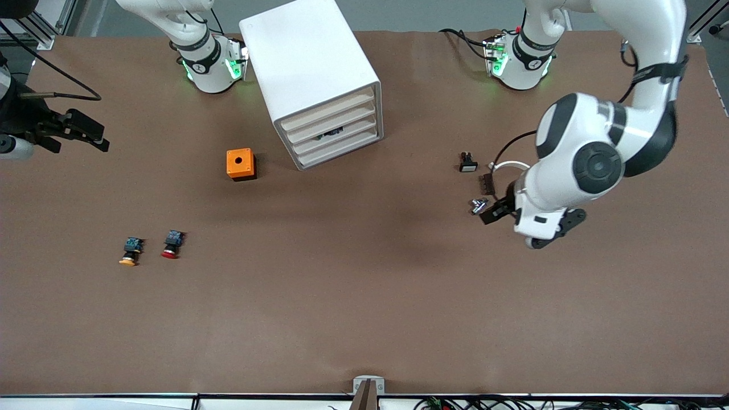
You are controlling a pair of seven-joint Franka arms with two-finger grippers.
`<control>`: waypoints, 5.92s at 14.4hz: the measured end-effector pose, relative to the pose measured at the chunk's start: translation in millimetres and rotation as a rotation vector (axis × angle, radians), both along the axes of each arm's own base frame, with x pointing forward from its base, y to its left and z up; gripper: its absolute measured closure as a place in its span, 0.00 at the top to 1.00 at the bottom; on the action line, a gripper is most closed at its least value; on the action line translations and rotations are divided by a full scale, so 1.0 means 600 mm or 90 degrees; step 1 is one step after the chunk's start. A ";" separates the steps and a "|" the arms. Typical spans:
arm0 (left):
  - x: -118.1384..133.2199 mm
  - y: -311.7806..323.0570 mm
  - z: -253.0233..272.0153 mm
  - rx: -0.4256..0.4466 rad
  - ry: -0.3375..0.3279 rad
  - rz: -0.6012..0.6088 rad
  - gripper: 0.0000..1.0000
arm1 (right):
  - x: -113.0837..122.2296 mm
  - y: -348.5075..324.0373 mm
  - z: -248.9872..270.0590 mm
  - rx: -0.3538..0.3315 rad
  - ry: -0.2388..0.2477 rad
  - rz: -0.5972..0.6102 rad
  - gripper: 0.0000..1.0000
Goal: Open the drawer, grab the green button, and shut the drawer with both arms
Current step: 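Reach the left gripper to the drawer handle of the white cabinet, then pull the drawer open with the left gripper while the right gripper approaches, then reach the right gripper into the drawer and grasp the green button, then lift the green button out while the left gripper pushes the drawer shut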
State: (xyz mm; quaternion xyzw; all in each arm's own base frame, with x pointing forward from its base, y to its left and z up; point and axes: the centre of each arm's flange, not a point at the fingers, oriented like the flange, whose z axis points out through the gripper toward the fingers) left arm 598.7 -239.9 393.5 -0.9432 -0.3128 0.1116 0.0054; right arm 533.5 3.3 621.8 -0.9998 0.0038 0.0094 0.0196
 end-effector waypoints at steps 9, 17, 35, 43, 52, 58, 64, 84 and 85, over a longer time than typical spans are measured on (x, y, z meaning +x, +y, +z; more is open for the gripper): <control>-0.112 -0.243 -0.182 0.076 0.269 0.504 1.00 | 0.017 -0.021 -0.029 -0.046 0.020 -0.004 1.00; -0.208 -0.358 -0.336 0.130 0.556 0.701 0.86 | 0.088 -0.060 -0.153 -0.056 0.067 -0.016 1.00; -0.325 -0.436 -0.404 0.284 0.671 0.716 0.14 | 0.064 0.262 -0.151 -0.026 0.083 -0.483 1.00; -0.157 -0.342 -0.374 0.174 0.629 0.744 0.14 | -0.026 0.507 -0.229 -0.019 0.056 -0.588 1.00; -0.065 -0.285 -0.365 0.072 0.570 0.746 0.59 | -0.138 0.712 -0.369 -0.034 0.005 -0.677 1.00; -0.011 -0.252 -0.300 0.143 0.297 0.647 1.00 | -0.178 0.795 -0.493 -0.056 -0.015 -0.714 1.00; 0.049 -0.208 -0.144 0.043 0.160 0.499 1.00 | -0.173 0.814 -0.549 -0.063 -0.021 -0.723 1.00; -0.045 -0.344 -0.288 -0.048 -0.032 -0.042 1.00 | -0.045 0.709 -0.495 -0.147 0.003 -0.587 0.41; -0.066 -0.359 -0.299 -0.045 -0.017 -0.035 1.00 | -0.015 0.666 -0.482 -0.149 0.011 -0.550 0.41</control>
